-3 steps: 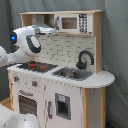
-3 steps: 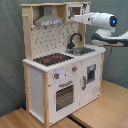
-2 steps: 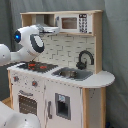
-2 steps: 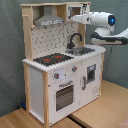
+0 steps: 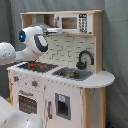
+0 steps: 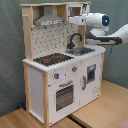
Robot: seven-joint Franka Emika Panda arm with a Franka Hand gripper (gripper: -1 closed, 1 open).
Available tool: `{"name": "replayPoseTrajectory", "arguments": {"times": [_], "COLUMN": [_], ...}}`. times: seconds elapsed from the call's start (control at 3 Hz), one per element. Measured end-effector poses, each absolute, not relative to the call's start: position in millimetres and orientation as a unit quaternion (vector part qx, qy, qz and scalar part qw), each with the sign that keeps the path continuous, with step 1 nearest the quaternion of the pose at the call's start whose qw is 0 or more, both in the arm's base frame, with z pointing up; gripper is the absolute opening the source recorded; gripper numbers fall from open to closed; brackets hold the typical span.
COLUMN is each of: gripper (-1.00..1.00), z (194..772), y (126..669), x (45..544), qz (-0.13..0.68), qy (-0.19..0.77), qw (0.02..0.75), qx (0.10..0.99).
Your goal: Play with the kitchen
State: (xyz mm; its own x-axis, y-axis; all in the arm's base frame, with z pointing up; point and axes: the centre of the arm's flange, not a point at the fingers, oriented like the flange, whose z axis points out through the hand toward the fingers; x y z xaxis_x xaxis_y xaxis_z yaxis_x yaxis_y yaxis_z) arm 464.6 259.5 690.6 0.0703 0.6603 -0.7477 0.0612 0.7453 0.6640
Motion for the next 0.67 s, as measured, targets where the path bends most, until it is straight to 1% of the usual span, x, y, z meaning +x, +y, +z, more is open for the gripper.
{"name": "replayPoseTrajectory", "arguments": {"times": [0.33, 0.67], "gripper": [1.0, 1.0], "z": [704, 706], "y": [255, 262], "x": [480, 495], "qz": [0.227, 0.238], "qy": [0.635, 0.639], "qw": [0.681, 0.671], "qx": [0.286, 0.291]}}
